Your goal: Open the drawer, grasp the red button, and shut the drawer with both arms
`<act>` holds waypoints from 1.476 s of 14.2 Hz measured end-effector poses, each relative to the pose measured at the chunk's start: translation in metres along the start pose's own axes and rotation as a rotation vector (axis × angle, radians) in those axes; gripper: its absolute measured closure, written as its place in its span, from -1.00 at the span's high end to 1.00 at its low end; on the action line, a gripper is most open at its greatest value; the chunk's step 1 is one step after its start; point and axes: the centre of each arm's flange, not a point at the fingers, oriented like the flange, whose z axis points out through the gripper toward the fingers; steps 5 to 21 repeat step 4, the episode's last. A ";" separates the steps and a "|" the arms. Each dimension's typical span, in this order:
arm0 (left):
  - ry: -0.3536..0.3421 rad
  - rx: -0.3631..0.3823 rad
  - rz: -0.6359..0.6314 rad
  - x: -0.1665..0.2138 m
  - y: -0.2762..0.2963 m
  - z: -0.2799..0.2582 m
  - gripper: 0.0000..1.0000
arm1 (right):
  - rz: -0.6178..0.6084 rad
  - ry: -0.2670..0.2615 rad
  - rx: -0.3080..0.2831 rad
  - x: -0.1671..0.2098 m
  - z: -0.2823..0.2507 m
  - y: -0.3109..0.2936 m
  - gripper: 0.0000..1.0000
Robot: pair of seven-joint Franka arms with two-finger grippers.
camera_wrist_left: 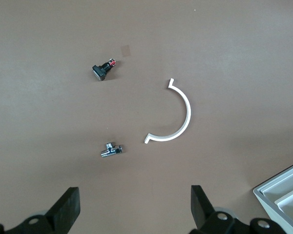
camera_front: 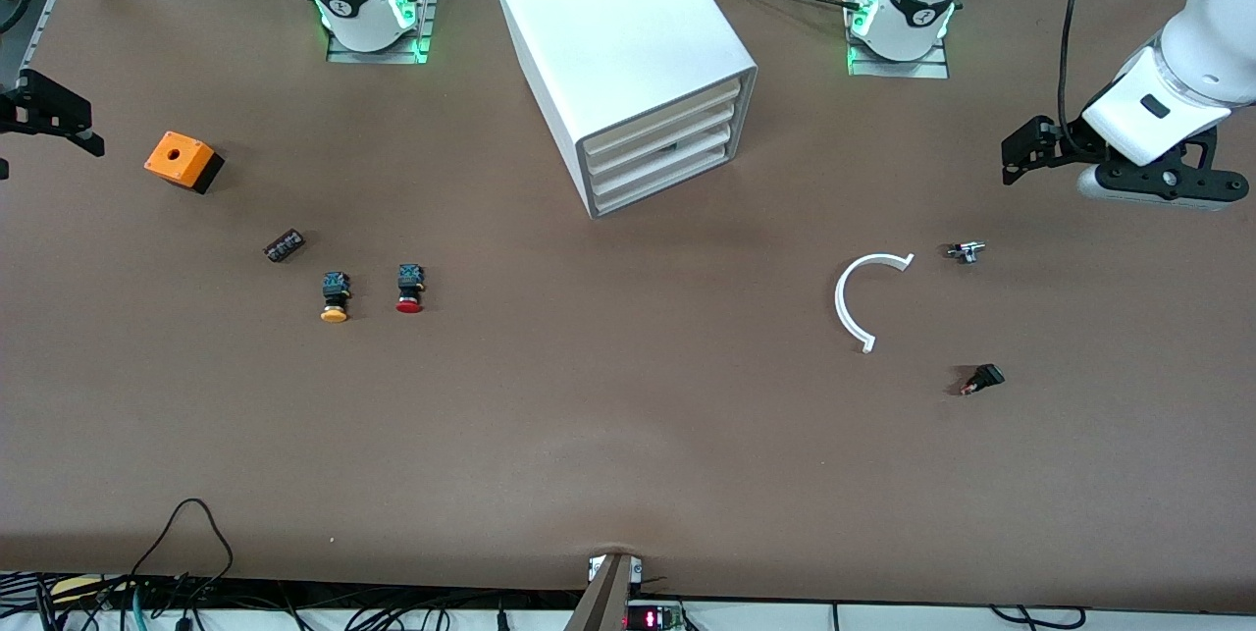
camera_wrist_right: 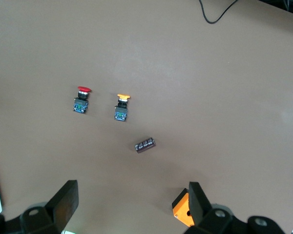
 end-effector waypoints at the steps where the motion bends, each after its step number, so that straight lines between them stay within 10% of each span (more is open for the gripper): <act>1: -0.001 0.000 0.000 0.001 0.000 0.001 1.00 | -0.001 -0.005 0.004 0.000 0.002 -0.001 1.00; 21: -0.004 0.001 0.000 0.002 0.000 0.002 1.00 | -0.005 -0.018 0.011 0.000 0.006 -0.003 1.00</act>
